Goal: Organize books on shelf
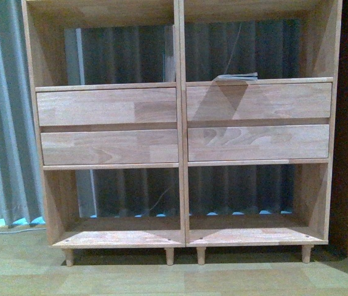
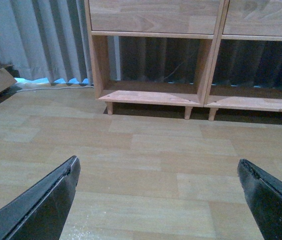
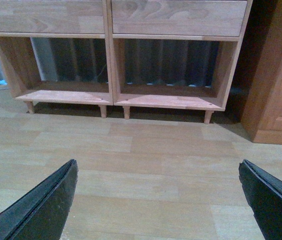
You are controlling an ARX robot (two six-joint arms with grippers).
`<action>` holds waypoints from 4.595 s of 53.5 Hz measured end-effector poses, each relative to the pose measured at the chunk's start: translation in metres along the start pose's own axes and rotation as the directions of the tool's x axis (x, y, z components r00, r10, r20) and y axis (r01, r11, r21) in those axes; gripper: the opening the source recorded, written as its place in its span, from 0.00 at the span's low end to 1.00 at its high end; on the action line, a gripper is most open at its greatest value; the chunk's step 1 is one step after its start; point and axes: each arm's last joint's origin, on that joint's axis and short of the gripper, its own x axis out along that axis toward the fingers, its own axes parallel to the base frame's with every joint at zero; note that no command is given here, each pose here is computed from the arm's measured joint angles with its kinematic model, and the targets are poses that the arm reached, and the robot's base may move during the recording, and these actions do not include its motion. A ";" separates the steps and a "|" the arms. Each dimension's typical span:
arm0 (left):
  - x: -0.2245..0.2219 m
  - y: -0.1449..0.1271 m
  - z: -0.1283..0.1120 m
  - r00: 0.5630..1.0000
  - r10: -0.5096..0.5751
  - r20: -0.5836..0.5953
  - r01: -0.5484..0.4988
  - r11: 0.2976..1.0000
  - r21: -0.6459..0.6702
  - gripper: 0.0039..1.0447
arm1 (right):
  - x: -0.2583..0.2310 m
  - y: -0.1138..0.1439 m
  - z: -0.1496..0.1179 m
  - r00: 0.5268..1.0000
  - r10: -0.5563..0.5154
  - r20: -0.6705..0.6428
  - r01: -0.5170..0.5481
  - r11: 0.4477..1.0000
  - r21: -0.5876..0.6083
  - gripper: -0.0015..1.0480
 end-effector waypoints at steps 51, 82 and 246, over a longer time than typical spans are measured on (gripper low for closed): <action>0.000 0.000 0.000 1.000 0.000 0.000 0.000 1.000 0.000 0.93 | 0.000 0.000 0.000 1.000 0.000 0.000 0.000 1.000 0.000 0.93; 0.000 0.000 0.000 1.000 0.002 0.001 -0.002 1.000 0.000 0.93 | 0.000 0.000 0.000 1.000 0.000 0.000 0.000 1.000 0.000 0.93; 0.000 0.000 0.000 1.000 0.000 0.000 0.000 1.000 0.002 0.93 | 0.265 -0.040 0.131 0.994 0.092 0.059 -0.092 0.419 0.903 0.93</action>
